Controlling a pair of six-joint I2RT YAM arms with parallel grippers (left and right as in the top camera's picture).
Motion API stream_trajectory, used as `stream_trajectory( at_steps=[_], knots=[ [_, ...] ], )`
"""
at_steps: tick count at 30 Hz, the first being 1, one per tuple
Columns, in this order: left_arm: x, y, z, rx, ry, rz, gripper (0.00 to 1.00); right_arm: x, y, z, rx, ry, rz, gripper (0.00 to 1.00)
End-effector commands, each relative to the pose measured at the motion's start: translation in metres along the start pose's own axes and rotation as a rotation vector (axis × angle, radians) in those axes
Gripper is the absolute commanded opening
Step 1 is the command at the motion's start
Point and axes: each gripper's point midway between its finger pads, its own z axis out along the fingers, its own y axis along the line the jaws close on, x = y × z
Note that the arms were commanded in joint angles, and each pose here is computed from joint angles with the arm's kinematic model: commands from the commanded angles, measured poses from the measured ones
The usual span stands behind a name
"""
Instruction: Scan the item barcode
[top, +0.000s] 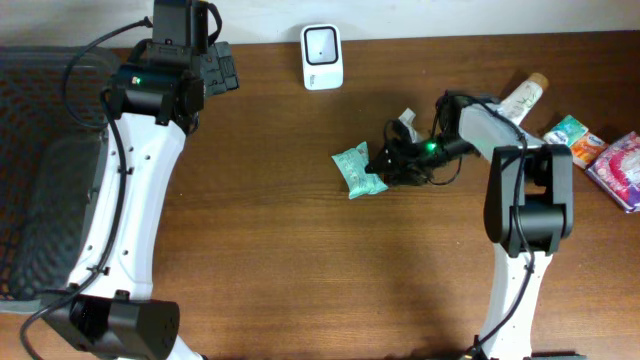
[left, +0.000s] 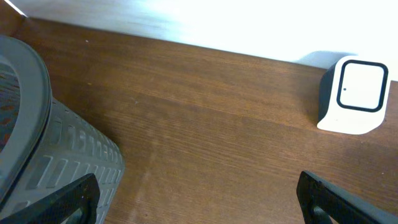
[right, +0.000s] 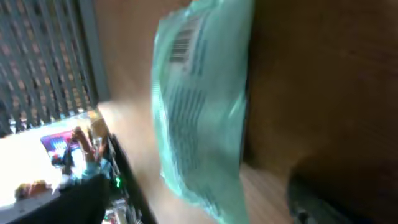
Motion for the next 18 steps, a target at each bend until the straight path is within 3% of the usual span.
stream_trajectory(
  at_steps=[1, 3, 8, 13, 16, 18],
  knots=[
    [-0.002, 0.003, 0.0, -0.008, -0.007, 0.007, 0.99, 0.01, -0.021, 0.017, 0.024, -0.003, 0.141, 0.8],
    [-0.002, 0.003, 0.0, -0.008, -0.007, 0.007, 0.99, 0.02, -0.028, 0.027, 0.024, 0.009, 0.144, 0.71],
    [-0.002, 0.003, 0.0, -0.009, -0.007, 0.007, 0.99, 0.028, -0.027, 0.049, 0.005, 0.018, 0.119, 0.04],
    [-0.002, 0.003, 0.0, -0.008, -0.007, 0.007, 0.99, -0.006, 0.02, 0.026, -0.088, -0.048, 0.019, 0.04],
    [-0.002, 0.003, 0.0, -0.009, -0.007, 0.007, 0.99, -0.038, 0.084, -0.016, 0.023, -0.162, -0.253, 0.04],
    [-0.002, 0.003, 0.0, -0.009, -0.007, 0.007, 0.99, -0.039, 0.134, -0.039, 0.077, -0.228, -0.499, 0.04]
  ],
)
